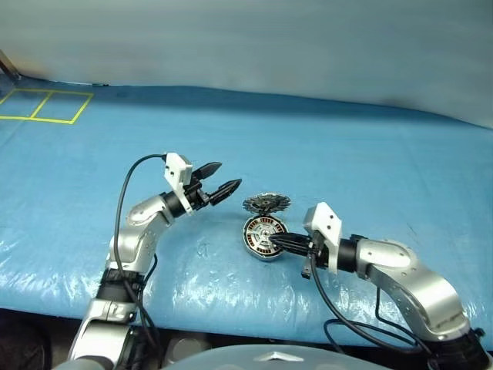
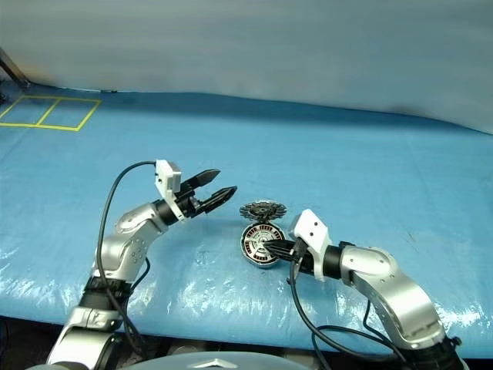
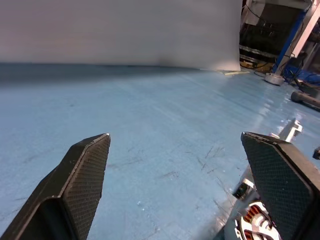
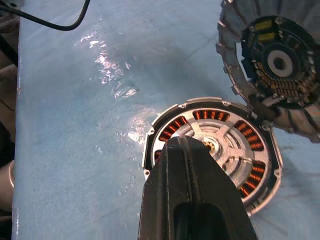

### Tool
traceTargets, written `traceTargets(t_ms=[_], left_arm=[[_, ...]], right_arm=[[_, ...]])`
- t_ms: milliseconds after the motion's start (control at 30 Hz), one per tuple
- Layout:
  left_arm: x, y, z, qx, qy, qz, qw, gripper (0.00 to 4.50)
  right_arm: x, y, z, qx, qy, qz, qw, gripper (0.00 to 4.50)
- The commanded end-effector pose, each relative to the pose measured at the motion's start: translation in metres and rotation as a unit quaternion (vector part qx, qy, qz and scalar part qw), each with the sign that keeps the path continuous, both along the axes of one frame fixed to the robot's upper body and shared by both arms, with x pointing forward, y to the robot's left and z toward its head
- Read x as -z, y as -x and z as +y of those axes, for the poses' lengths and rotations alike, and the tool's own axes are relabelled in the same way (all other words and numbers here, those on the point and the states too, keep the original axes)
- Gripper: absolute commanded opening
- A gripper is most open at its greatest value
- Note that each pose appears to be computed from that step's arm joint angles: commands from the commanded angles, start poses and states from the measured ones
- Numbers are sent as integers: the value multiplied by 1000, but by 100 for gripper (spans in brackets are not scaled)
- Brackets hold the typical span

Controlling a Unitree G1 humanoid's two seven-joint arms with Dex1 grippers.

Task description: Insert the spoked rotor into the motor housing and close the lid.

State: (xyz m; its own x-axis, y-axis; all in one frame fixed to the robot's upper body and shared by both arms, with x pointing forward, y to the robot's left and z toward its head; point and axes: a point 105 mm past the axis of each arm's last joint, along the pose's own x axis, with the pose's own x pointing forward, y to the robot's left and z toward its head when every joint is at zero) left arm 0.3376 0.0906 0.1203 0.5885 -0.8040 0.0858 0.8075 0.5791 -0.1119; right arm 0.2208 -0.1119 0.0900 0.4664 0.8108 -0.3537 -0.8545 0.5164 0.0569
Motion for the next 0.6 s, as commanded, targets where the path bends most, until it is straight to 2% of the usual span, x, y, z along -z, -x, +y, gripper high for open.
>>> traceTargets(t_ms=[33, 200, 300, 333, 600], left_arm=[[-11, -6, -16, 41, -4, -30, 999, 291], [-13, -8, -39, 108, -18, -40, 993, 123], [-15, 1, -56, 175, -24, -48, 983, 16], [-14, 5, -61, 198, -32, -51, 978, 2], [-1, 34, -71, 323, -112, -62, 938, 2]], right_arm=[[-9, 2, -16, 58, -3, -22, 998, 0], [0, 13, -37, 137, -7, -7, 991, 0], [11, 25, -43, 171, 1, 7, 985, 0], [12, 27, -44, 181, 1, 8, 983, 0], [10, 30, -52, 222, 2, -11, 975, 0]])
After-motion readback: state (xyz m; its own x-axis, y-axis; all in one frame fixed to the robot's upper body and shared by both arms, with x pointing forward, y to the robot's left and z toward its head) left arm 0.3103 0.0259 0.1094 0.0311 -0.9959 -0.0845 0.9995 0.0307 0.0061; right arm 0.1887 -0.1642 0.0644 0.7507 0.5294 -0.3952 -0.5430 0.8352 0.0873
